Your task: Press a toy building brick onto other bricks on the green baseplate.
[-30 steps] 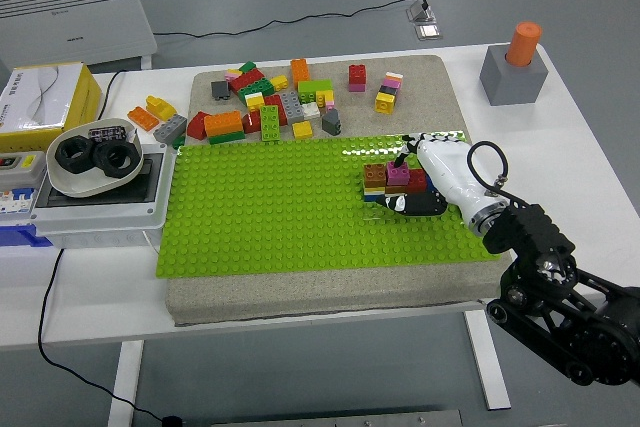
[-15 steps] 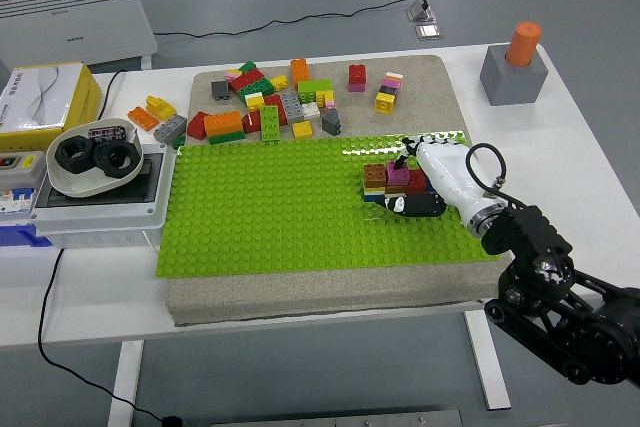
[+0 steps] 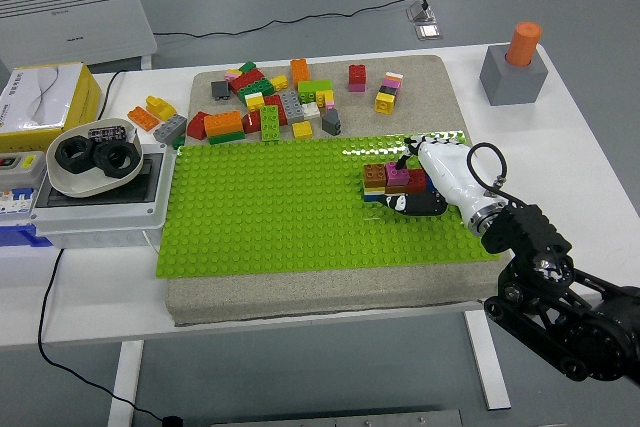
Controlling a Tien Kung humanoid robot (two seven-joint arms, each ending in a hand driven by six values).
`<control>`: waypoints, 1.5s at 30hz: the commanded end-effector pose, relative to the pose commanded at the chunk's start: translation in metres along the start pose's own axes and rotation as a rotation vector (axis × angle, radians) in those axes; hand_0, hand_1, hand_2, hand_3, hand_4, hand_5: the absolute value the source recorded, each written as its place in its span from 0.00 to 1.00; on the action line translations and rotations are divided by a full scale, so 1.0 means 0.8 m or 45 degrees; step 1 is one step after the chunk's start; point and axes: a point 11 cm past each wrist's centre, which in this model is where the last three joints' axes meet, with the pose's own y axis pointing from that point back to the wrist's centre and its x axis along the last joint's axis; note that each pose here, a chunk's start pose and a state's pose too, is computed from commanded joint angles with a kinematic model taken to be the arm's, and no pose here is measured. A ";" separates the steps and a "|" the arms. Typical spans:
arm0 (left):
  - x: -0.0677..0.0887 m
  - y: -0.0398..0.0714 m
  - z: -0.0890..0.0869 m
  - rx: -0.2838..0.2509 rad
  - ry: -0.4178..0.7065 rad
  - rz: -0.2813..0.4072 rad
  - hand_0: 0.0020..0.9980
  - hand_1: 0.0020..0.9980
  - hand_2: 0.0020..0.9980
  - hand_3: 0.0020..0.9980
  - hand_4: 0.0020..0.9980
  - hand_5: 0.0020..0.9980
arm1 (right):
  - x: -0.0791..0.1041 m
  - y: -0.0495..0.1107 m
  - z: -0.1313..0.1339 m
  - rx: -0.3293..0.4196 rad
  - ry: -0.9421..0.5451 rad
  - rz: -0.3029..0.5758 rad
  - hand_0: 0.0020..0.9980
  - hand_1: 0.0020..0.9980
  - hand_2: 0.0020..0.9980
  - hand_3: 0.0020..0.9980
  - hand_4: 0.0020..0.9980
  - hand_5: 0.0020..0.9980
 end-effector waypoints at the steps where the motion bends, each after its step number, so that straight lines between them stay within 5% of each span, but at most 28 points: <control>1: 0.000 0.000 0.000 0.000 0.000 0.000 0.77 0.73 0.69 0.54 0.54 0.61 | 0.000 0.000 0.000 -0.001 0.000 -0.001 0.83 0.86 0.88 0.58 0.92 0.55; 45: -0.001 0.000 -0.001 0.001 0.000 -0.001 0.77 0.73 0.69 0.54 0.54 0.61 | -0.015 0.000 0.005 -0.024 0.011 -0.055 0.83 0.86 0.88 0.60 0.91 0.55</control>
